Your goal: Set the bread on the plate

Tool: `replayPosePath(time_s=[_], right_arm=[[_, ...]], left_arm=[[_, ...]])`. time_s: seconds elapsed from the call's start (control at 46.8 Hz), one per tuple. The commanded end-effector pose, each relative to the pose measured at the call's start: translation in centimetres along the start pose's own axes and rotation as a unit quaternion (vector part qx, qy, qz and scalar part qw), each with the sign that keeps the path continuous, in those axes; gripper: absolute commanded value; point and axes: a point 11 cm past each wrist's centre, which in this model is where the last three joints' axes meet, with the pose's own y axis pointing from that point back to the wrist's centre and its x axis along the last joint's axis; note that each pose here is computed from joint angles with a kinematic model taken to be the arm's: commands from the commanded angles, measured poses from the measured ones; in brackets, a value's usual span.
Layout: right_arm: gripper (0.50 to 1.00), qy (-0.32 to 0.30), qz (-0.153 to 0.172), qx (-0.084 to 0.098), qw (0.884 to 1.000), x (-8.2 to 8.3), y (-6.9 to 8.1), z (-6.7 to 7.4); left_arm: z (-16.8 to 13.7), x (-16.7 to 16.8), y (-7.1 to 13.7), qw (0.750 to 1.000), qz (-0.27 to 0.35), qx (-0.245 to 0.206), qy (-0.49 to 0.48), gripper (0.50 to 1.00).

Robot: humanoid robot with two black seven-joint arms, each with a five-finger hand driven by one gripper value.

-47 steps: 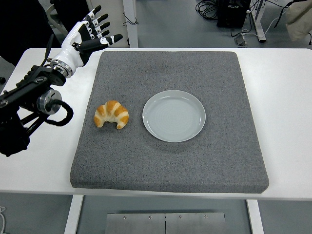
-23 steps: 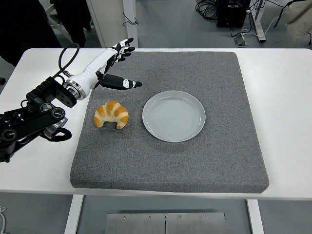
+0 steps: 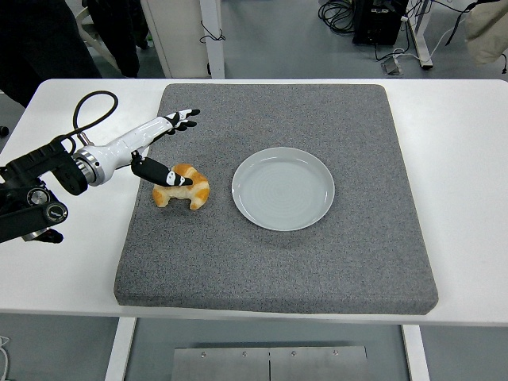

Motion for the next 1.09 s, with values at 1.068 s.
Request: replayPosePath(time_s=[1.068], right_arm=[[1.0,0.001,0.0,0.0,1.0,0.0,0.0,-0.1]], left_arm=[[-3.7,-3.5,-1.6,0.998,-0.023,0.001,-0.058,0.943]])
